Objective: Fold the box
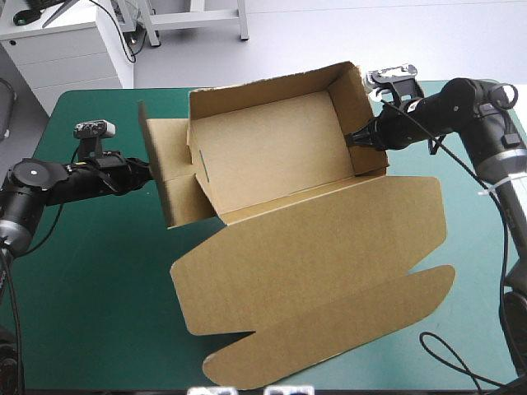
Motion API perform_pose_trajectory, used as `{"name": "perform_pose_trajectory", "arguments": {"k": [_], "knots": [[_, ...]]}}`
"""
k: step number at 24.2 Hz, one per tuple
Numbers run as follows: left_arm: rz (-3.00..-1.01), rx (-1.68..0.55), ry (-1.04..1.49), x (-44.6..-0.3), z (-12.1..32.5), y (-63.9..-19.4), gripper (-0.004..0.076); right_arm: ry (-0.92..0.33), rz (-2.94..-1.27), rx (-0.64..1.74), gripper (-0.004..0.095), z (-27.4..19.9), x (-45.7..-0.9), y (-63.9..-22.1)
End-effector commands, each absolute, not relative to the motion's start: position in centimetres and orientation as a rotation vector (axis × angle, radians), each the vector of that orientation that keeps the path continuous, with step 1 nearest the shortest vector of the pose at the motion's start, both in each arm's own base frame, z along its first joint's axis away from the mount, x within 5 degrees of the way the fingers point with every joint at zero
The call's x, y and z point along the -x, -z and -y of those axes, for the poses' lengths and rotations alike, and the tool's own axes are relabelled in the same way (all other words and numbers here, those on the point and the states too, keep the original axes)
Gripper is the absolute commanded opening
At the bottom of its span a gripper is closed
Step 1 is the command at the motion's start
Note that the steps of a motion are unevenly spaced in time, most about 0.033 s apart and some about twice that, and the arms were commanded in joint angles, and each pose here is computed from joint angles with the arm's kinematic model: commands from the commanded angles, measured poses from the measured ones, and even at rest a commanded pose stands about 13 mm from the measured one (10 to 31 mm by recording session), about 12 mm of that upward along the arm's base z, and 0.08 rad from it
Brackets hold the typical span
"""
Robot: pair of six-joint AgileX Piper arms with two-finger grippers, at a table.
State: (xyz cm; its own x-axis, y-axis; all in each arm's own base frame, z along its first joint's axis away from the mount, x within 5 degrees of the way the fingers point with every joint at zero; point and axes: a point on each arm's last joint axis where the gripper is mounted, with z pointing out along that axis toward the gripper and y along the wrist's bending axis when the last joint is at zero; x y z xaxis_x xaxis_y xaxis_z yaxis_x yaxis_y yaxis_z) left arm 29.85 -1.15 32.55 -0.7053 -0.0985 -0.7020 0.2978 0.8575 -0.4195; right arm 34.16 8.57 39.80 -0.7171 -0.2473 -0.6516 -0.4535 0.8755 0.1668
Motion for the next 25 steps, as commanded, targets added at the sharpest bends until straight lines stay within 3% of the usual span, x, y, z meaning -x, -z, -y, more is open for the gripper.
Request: {"name": "perform_pose_trajectory", "arguments": {"k": [1, 6, 11, 16, 17, 18, 23, 25], "knots": [[-2.128, -0.150, 0.804, -29.0, 2.8, -36.0, -0.0008, -0.454, -2.297, 0.423, -0.0015, -8.7, -34.3, -41.6], [-2.123, -0.227, 0.853, -28.6, 4.8, -36.3, -0.0008, -0.453, -2.284, 0.392, -0.0015, -8.8, -35.1, -41.1], [-2.033, -0.154, 1.028, -28.6, 5.9, -37.5, -0.0008, -0.450, -2.281, 0.391, -0.0015, -8.8, -35.1, -41.1], [-2.027, -0.188, 1.006, -28.6, 5.9, -37.9, 0.0006, -0.392, -2.295, 0.408, -0.0015, -8.5, -35.2, -40.9], [-2.033, -0.205, 1.016, -28.5, 6.0, -37.8, 0.0029, -0.386, -2.300, 0.406, -0.0015, -8.4, -35.2, -40.9], [-2.039, -0.228, 1.039, -28.3, 6.1, -37.8, 0.0110, -0.377, -2.303, 0.406, -0.0015, -8.3, -35.2, -40.9], [-2.003, -0.196, 1.105, -28.3, 6.3, -38.3, 0.0353, -0.306, -2.321, 0.405, -0.0015, -7.9, -35.2, -40.7], [-1.969, -0.170, 1.164, -28.3, 6.4, -38.7, 0.0403, -0.269, -2.327, 0.401, -0.0015, -7.6, -35.3, -40.6]]}}
